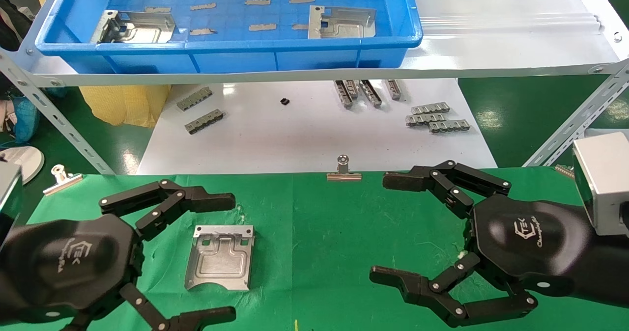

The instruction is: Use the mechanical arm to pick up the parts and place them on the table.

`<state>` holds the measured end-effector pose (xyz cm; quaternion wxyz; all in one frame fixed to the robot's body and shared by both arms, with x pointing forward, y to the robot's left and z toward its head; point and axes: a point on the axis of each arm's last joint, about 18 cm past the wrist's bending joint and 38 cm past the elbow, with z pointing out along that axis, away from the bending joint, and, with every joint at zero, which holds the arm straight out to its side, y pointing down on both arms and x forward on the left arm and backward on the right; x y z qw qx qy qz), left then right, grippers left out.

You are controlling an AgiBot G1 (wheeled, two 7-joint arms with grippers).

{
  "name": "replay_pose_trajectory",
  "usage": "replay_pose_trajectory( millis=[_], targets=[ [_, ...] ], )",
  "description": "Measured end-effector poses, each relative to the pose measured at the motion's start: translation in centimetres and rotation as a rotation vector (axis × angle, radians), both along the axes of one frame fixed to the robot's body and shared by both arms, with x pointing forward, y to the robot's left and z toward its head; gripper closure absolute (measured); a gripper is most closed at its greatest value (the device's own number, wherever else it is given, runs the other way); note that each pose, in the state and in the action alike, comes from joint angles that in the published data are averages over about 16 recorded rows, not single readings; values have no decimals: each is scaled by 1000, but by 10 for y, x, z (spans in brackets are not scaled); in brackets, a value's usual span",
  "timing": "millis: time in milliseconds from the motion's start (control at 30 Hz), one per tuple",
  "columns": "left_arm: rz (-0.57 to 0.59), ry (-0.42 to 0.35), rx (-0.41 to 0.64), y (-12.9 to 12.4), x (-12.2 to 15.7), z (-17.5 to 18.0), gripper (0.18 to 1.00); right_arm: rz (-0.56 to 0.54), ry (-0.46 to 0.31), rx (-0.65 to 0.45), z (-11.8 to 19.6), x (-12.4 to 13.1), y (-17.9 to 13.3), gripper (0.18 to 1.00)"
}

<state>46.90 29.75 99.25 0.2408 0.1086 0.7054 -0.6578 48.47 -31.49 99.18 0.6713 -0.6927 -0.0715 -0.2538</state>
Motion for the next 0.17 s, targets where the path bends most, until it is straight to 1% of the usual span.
replay_pose_trajectory(
  millis=[167],
  targets=[
    [1, -1, -1, 0, 0, 0, 183, 0, 0, 0, 0, 0, 0, 179]
  ],
)
